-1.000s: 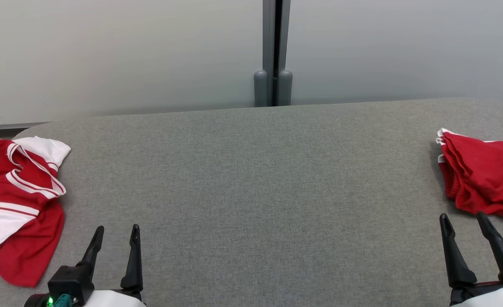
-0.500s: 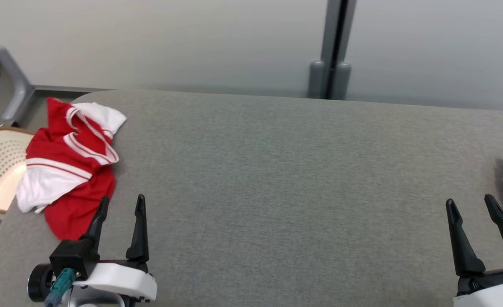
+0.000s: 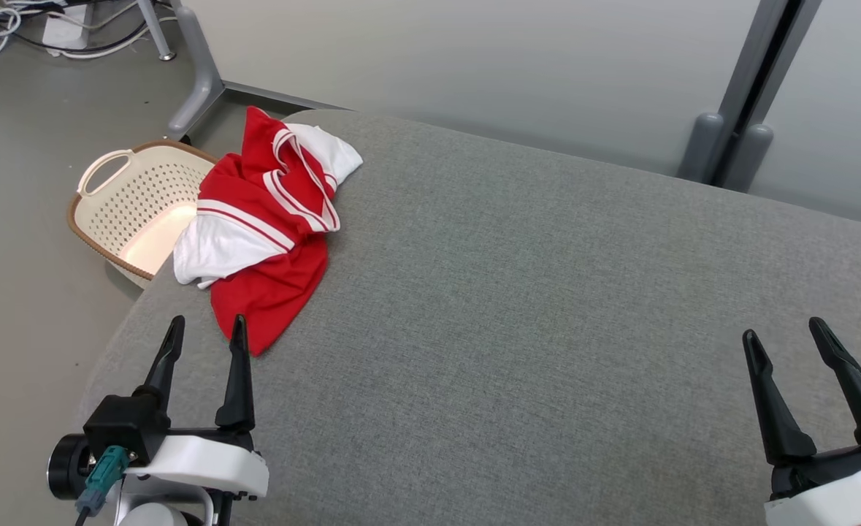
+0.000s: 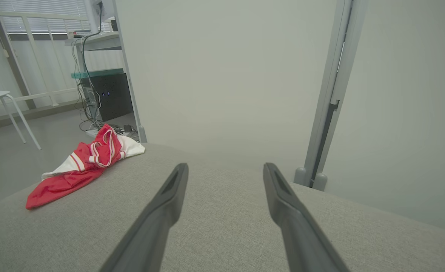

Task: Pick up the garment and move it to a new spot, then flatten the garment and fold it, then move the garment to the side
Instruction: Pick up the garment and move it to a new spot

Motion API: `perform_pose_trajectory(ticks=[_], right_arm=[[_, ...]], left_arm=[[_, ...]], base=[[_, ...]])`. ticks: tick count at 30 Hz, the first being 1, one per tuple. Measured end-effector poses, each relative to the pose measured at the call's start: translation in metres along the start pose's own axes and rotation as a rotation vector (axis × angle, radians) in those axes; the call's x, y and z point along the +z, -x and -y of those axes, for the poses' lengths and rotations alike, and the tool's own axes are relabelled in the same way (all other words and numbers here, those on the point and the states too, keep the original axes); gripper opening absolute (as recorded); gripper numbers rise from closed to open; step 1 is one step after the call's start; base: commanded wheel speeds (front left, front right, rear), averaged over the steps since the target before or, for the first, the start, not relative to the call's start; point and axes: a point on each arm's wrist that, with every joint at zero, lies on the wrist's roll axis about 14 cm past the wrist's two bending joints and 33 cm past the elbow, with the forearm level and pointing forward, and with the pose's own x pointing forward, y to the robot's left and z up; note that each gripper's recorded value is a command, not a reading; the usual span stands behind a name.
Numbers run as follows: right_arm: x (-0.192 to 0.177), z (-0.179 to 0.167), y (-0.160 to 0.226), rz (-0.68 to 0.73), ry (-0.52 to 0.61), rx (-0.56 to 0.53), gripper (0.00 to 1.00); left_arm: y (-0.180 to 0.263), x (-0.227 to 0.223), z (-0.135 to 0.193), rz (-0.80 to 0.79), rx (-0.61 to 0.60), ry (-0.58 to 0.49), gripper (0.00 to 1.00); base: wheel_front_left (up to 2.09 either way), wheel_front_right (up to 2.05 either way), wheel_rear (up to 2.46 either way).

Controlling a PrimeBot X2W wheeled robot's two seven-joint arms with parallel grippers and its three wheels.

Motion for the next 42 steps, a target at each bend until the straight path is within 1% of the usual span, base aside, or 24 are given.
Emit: perform_pose_trajectory(ticks=[5,13,18,22,26,32,36,39,40,41,42], right_arm=[[-0.001,-0.005,-0.004,-0.004,-0.002,0.019,1.00],[-0.005,0.001,-0.008,-0.013,-0.012,0.012,1.00],[-0.009,0.011,-0.018,-0.026,-0.005,0.013,1.00],[-0.014,0.025,-0.029,-0.036,0.003,0.007,1.00],[-0.026,0.043,-0.039,-0.052,0.001,-0.012,1.00],[-0.061,0.070,-0.045,-0.115,-0.024,-0.053,1.00],[-0.086,0.084,-0.045,-0.159,-0.046,-0.085,1.00],[-0.102,0.096,-0.042,-0.187,-0.055,-0.114,1.00],[-0.104,0.098,-0.041,-0.189,-0.057,-0.120,1.00],[-0.106,0.099,-0.040,-0.194,-0.059,-0.124,1.00],[-0.108,0.100,-0.039,-0.197,-0.060,-0.128,1.00]], left_arm=[[0.002,0.001,-0.005,0.002,0.016,-0.015,1.00],[-0.010,0.003,0.003,0.011,0.003,-0.017,1.00],[-0.038,0.011,0.023,0.041,-0.027,-0.012,1.00],[-0.072,0.003,0.034,0.025,-0.048,-0.023,1.00],[-0.110,-0.027,0.041,-0.053,-0.049,-0.032,1.00],[-0.155,-0.096,0.026,-0.240,0.011,-0.043,1.00],[-0.167,-0.146,0.011,-0.385,0.060,-0.039,1.00],[-0.179,-0.171,0.009,-0.453,0.078,-0.021,1.00],[-0.183,-0.174,0.011,-0.457,0.076,-0.015,0.60],[-0.186,-0.174,0.011,-0.453,0.076,-0.011,0.18],[-0.189,-0.173,0.011,-0.447,0.076,-0.012,0.00]], base=[[0.00,0.00,0.00],[0.00,0.00,0.00],[0.00,0.00,0.00],[0.00,0.00,0.00],[0.00,0.00,0.00],[0.00,0.00,0.00],[0.00,0.00,0.00],[0.00,0.00,0.00],[0.00,0.00,0.00],[0.00,0.00,0.00],[0.00,0.00,0.00]])
